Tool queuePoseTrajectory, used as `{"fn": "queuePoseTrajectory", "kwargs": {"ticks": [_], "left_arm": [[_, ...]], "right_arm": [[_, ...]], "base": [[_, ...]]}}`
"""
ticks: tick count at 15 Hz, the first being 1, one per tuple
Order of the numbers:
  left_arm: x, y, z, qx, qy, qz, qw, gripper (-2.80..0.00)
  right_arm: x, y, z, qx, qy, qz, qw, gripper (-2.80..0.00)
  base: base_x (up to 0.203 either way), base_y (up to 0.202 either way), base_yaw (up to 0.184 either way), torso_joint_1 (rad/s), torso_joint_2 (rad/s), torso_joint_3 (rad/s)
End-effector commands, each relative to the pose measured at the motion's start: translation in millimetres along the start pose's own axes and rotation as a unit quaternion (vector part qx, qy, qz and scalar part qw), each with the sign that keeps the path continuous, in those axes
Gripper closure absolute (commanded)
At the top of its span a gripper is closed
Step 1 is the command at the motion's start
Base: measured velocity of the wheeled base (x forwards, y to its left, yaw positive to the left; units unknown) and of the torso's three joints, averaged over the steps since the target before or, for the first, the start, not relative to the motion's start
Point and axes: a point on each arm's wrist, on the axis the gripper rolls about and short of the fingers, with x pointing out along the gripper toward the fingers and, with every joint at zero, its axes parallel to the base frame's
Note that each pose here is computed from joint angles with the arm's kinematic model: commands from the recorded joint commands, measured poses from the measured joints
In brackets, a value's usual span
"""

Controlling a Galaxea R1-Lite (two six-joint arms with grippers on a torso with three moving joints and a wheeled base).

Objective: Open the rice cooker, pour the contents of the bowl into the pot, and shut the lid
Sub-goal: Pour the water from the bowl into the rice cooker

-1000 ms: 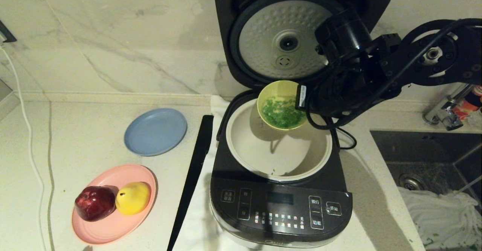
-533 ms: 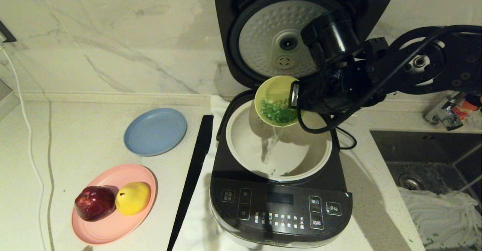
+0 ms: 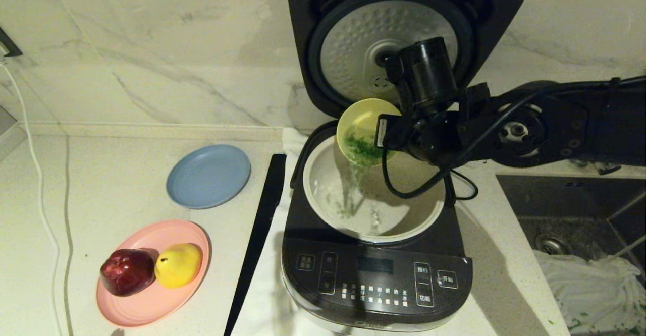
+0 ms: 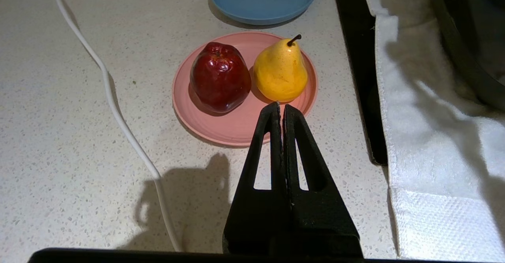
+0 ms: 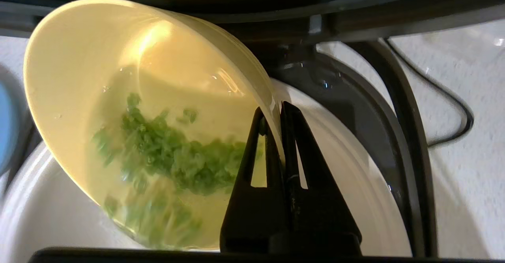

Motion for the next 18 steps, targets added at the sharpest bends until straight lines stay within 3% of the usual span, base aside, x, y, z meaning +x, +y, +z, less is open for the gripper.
{"fn": "queuePoseTrajectory", "kwargs": {"ticks": [1, 4, 7, 11, 14, 18], "left_arm": [[0.6, -0.2, -2.5, 0.0, 0.004, 0.0, 1.0, 0.0], [0.5, -0.2, -2.2, 0.0, 0.004, 0.0, 1.0, 0.0], [0.6, -0.2, -2.6, 0.0, 0.004, 0.0, 1.0, 0.0], [0.6, -0.2, -2.6, 0.0, 0.004, 0.0, 1.0, 0.0], [0.6, -0.2, -2.3, 0.0, 0.004, 0.0, 1.0, 0.0], [0.5, -0.2, -2.2, 0.0, 0.004, -0.001, 1.0, 0.0]], "right_arm": [[2.8, 0.8, -8.6, -0.002, -0.048, 0.001, 0.999, 0.0], [-1.3, 2.6, -12.5, -0.011, -0.132, 0.019, 0.991, 0.0], [-8.4, 3.9, -23.2, -0.039, -0.209, 0.018, 0.977, 0.0], [-2.2, 0.4, -51.3, -0.075, -0.256, 0.007, 0.964, 0.0], [5.2, 1.4, -57.8, -0.094, -0.292, 0.0, 0.952, 0.0], [10.4, 2.4, -65.0, -0.131, -0.309, 0.0, 0.942, 0.0]], "base": [[0.0, 0.0, 0.0, 0.0, 0.0, 0.0], [0.0, 0.0, 0.0, 0.0, 0.0, 0.0], [0.0, 0.0, 0.0, 0.0, 0.0, 0.0], [0.0, 0.0, 0.0, 0.0, 0.0, 0.0], [0.0, 0.0, 0.0, 0.0, 0.0, 0.0], [0.0, 0.0, 0.0, 0.0, 0.0, 0.0]]}}
